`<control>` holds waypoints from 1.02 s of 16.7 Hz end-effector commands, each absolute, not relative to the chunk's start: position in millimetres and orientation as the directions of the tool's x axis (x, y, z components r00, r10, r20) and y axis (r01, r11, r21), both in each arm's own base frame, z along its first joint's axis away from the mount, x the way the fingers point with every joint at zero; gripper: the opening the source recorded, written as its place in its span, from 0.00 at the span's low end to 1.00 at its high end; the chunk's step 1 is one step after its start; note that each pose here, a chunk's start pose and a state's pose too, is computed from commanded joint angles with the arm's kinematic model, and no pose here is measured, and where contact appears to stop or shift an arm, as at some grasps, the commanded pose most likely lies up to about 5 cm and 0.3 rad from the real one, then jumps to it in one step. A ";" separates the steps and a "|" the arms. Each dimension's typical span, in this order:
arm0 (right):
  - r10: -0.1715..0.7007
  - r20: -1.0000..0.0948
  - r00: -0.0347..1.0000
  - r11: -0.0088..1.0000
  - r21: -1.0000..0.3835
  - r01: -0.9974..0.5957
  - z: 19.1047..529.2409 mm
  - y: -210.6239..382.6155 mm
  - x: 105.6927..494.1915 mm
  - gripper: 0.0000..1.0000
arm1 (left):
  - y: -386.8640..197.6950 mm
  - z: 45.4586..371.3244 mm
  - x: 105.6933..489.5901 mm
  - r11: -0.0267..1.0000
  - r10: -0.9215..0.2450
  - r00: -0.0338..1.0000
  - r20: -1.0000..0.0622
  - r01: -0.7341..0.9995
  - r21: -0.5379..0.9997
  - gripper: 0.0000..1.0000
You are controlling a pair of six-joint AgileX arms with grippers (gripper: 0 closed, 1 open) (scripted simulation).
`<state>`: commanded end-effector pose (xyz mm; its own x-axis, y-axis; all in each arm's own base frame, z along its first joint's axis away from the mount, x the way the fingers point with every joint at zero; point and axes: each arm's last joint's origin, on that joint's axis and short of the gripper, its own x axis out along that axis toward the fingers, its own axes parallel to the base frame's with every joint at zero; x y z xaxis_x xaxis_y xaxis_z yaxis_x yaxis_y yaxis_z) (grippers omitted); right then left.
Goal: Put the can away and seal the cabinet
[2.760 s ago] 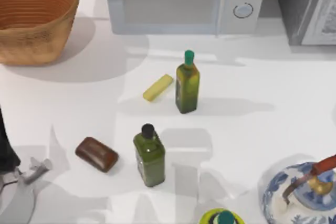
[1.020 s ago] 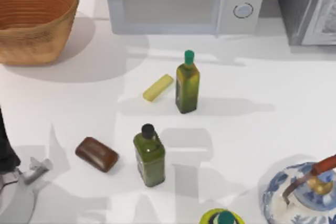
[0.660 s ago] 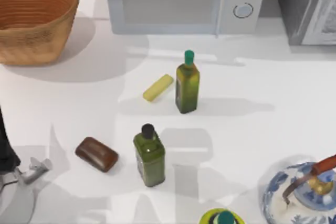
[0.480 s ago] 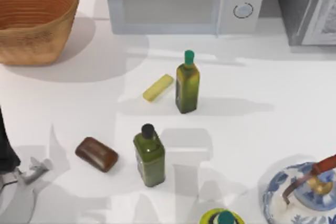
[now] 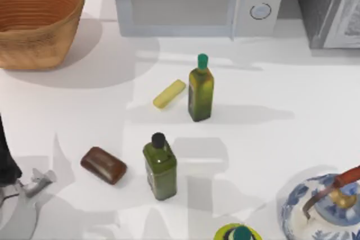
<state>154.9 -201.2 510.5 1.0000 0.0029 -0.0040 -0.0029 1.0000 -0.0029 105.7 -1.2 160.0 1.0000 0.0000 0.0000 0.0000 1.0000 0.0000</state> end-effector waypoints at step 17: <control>-0.013 -0.019 1.000 1.000 -0.005 0.013 510.7 -24.9 266.2 1.00 | -1.2 160.0 105.7 1.000 0.000 1.000 0.000 0.000 0.000 1.00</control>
<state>266.2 -24.9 510.7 0.9997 -0.0127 -0.0194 0.0126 0.9999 -0.0053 105.7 -1.2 160.0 1.0000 0.0000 0.0000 0.0000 1.0000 0.0000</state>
